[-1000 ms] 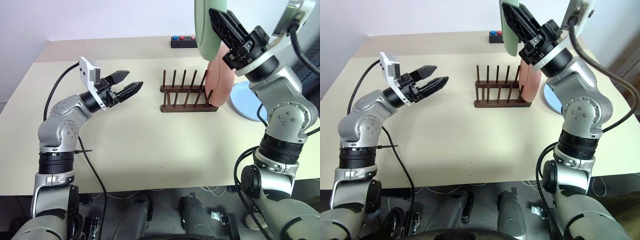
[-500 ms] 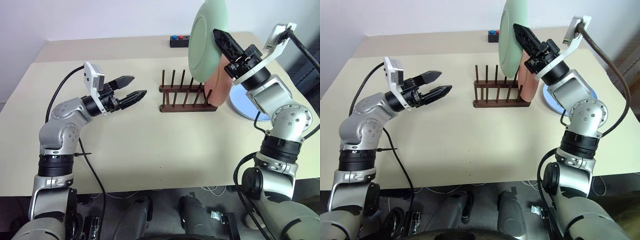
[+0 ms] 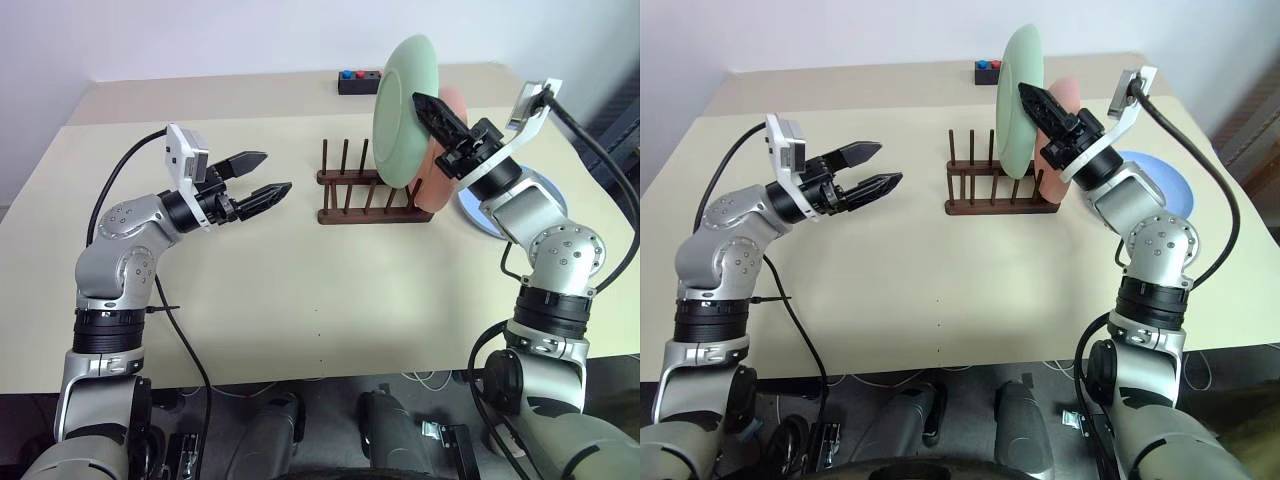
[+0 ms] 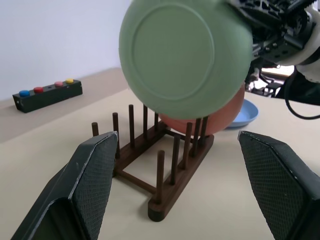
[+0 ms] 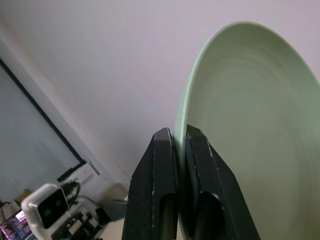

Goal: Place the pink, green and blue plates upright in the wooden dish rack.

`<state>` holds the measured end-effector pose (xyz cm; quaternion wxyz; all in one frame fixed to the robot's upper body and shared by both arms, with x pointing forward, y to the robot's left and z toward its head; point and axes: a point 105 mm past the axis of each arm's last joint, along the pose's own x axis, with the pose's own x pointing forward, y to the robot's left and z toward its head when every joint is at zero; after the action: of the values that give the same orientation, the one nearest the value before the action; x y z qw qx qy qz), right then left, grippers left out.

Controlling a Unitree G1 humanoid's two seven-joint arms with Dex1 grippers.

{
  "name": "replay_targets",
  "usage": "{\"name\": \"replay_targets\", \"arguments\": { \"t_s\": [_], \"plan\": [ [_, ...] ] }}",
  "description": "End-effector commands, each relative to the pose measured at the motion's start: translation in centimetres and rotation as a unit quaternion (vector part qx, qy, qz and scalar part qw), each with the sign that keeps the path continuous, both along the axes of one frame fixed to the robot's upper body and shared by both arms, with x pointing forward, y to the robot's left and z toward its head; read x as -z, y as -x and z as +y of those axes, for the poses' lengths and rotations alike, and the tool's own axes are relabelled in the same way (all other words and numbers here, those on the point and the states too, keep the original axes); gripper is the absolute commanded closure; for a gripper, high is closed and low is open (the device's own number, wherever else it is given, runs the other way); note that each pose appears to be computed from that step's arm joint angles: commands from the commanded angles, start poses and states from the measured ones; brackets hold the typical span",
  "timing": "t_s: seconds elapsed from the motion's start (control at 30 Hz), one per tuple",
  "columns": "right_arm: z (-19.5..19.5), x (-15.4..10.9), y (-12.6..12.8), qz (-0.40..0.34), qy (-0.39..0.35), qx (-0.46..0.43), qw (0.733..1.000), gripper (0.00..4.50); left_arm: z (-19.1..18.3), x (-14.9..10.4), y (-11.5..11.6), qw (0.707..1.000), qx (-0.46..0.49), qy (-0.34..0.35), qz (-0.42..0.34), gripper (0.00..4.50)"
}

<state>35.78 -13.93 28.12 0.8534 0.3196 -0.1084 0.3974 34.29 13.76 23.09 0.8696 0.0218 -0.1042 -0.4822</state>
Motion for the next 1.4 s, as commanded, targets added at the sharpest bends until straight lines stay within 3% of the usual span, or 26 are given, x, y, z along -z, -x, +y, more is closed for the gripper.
{"name": "replay_targets", "arguments": {
  "t_s": [0.03,0.77,0.87,1.1,1.4],
  "plan": [
    [0.1,-0.8,0.3,-0.025,0.001,0.006,1.0,4.5,-0.1,-0.9,0.5,1.0,0.004,-0.008,-0.028,0.56],
    [0.6,2.2,-1.1,0.009,0.061,0.027,0.998,4.5,-0.1,-0.5,0.8,0.999,0.002,-0.011,-0.03,0.56],
    [0.6,2.6,-1.2,0.013,0.062,0.026,0.998,3.43,-0.1,-0.6,0.8,0.999,0.002,-0.011,-0.03,0.49],
    [0.6,2.8,-1.3,0.013,0.067,0.028,0.997,0.03,-0.1,-0.6,0.8,0.999,0.003,-0.013,-0.03,0.49],
    [1.3,0.7,-0.3,-0.04,0.089,0.025,0.995,0.03,-0.1,-0.7,0.7,0.999,0.004,-0.013,-0.032,0.49]
  ]
}}
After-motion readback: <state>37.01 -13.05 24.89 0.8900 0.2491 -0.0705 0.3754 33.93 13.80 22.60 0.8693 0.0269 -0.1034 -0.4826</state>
